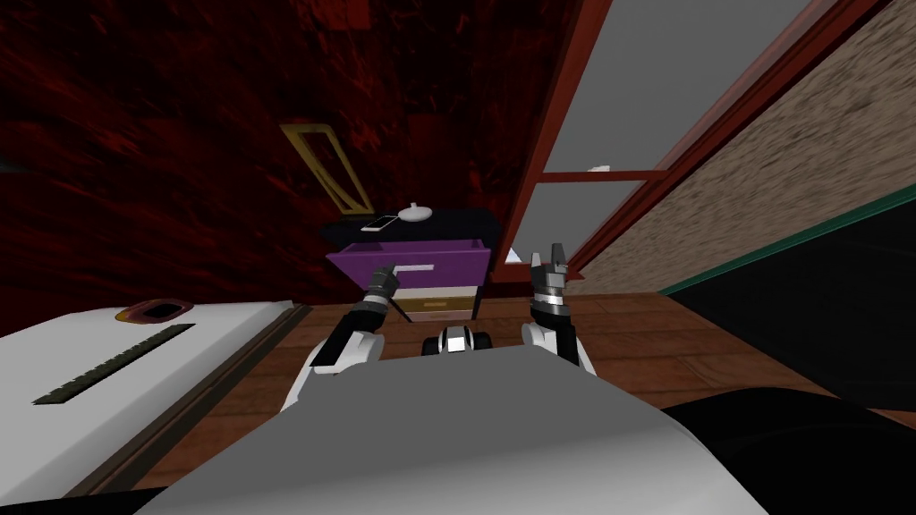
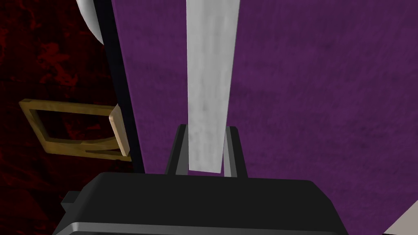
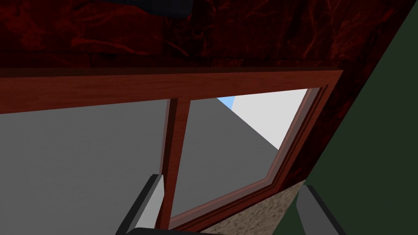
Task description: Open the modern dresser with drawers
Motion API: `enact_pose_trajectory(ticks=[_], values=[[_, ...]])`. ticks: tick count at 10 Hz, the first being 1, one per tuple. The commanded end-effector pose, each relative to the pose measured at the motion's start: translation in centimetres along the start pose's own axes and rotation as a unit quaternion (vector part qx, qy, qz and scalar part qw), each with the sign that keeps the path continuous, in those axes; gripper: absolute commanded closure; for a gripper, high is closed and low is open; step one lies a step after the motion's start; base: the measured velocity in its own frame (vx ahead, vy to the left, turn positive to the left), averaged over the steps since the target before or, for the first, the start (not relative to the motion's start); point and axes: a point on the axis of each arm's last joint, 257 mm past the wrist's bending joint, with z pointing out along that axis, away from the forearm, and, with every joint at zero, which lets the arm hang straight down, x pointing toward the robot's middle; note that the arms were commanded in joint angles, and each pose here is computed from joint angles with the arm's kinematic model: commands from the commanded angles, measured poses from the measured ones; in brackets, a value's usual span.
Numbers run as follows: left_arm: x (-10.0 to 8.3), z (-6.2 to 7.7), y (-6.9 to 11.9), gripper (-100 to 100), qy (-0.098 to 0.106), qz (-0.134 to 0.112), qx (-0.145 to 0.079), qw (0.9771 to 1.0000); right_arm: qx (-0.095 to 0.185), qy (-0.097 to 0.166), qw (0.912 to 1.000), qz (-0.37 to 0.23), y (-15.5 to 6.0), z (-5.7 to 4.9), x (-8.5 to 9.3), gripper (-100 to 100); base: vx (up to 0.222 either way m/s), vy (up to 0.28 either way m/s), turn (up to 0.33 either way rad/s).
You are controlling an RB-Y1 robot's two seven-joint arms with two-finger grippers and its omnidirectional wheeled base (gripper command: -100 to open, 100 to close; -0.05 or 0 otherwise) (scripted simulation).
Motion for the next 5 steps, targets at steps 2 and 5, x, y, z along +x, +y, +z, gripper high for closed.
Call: enact_pose_trajectory(ticks=[2,5], values=[[0.2,-0.5,-0.2,100,0.003,0.000,0.000,1.0000,0.000,0.000,1.0000,0.000,0.0,0.0,0.0,0,-0.126,0.005,0.029],[0.2,-0.8,-1.3,-100,0.007,-0.001,-0.003,1.0000,0.000,0.000,1.0000,0.000,0.0,0.0,0.0,0,-0.162,0.003,0.033]])
